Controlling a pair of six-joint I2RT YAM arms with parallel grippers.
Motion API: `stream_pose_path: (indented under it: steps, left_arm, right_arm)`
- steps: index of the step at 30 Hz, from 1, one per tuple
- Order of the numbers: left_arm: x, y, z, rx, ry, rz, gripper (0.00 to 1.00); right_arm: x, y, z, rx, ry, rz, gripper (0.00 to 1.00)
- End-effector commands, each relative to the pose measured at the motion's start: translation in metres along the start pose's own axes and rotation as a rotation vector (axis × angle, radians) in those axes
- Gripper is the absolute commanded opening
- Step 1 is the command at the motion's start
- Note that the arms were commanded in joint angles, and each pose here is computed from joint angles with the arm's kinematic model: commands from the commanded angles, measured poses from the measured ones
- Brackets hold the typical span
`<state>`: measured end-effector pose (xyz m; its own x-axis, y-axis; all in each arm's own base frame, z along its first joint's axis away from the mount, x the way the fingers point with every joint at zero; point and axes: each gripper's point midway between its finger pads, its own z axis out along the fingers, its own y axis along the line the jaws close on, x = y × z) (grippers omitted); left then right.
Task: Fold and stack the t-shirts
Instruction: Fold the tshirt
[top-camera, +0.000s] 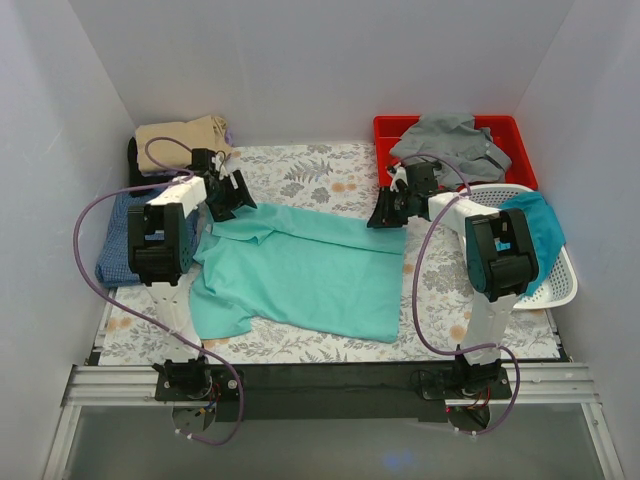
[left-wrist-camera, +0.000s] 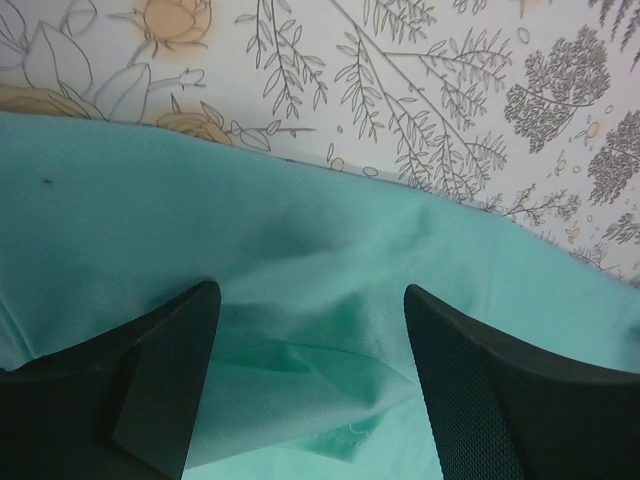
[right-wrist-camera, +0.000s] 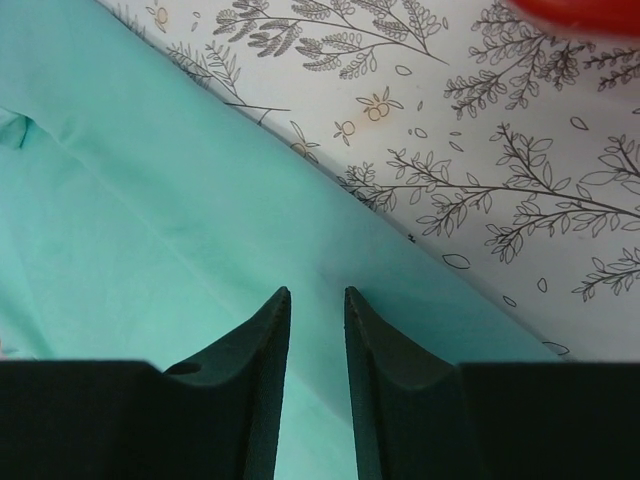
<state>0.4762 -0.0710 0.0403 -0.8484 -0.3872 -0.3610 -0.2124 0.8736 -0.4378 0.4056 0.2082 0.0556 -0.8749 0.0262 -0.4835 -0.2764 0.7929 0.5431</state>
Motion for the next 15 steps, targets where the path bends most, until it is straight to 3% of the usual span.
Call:
stream_pose_path:
  steps: [1,8,15]
  left_arm:
    - [-0.008,0.008,0.001,-0.043,-0.006,0.021,0.73]
    - [-0.035,0.029,0.013,-0.168,-0.079,0.063,0.76]
    - [-0.070,0.003,0.020,-0.060,-0.160,0.117,0.77]
  right_arm:
    - [0.017,-0.017,0.003,0.068,0.038,0.035,0.34]
    - [0.064,-0.062,0.005,0.261,0.146,0.093,0.33]
    - [0.064,-0.082,-0.006,0.367,0.126,0.024,0.32]
